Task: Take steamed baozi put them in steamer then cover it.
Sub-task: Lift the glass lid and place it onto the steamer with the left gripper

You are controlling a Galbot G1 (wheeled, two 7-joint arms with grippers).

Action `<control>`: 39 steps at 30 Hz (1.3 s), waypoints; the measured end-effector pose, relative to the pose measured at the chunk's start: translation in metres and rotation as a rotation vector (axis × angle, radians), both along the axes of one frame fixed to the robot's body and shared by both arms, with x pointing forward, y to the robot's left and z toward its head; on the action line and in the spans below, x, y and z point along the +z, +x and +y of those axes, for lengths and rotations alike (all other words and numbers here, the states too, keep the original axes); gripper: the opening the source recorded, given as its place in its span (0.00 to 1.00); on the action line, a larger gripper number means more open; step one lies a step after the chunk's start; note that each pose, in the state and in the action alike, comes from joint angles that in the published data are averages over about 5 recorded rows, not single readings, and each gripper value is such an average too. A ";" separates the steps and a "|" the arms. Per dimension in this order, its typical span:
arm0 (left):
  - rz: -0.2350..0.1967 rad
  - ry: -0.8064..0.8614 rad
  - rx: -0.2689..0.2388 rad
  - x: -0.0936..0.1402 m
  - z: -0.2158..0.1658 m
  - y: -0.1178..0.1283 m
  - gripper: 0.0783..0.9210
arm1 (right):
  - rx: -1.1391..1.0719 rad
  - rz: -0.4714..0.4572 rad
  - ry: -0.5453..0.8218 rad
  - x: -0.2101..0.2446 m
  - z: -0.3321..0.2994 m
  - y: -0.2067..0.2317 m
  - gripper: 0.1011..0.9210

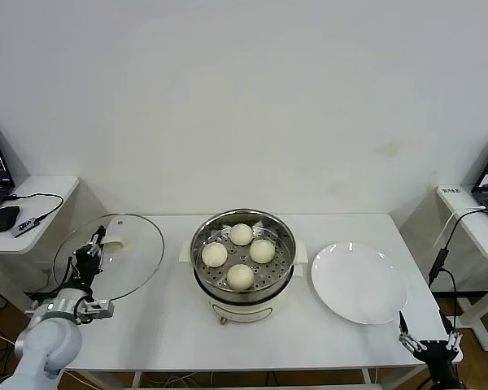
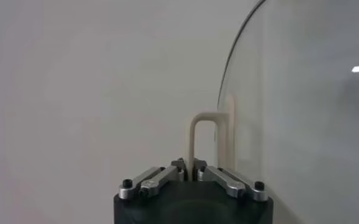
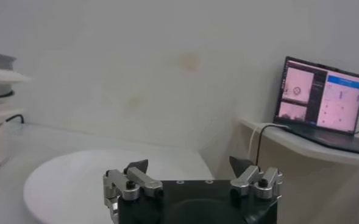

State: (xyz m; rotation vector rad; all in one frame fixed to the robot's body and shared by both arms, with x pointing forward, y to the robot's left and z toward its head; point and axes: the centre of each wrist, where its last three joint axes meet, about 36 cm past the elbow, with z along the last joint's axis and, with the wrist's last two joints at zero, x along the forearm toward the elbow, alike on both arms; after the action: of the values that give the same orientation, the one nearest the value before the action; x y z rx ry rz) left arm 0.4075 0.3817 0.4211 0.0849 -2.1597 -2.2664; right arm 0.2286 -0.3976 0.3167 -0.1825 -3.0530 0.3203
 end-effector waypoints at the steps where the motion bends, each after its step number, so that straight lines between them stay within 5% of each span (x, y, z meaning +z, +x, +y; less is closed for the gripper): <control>1: -0.005 -0.009 -0.005 0.007 -0.004 -0.001 0.08 | 0.002 0.001 0.001 -0.001 0.001 0.000 0.88; 11: -0.016 -0.096 -0.072 0.046 -0.061 -0.003 0.08 | 0.012 0.013 0.001 -0.011 0.022 0.008 0.88; 39: 0.067 -0.100 -0.157 0.045 -0.266 0.044 0.08 | 0.075 0.105 -0.053 -0.042 0.052 0.024 0.88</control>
State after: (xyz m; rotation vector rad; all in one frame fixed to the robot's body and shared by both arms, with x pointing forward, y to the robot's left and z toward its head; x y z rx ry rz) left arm 0.4510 0.1152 0.4662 -0.1638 -2.3156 -2.1971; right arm 0.2527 -0.3454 0.2744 -0.0514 -2.9540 0.4022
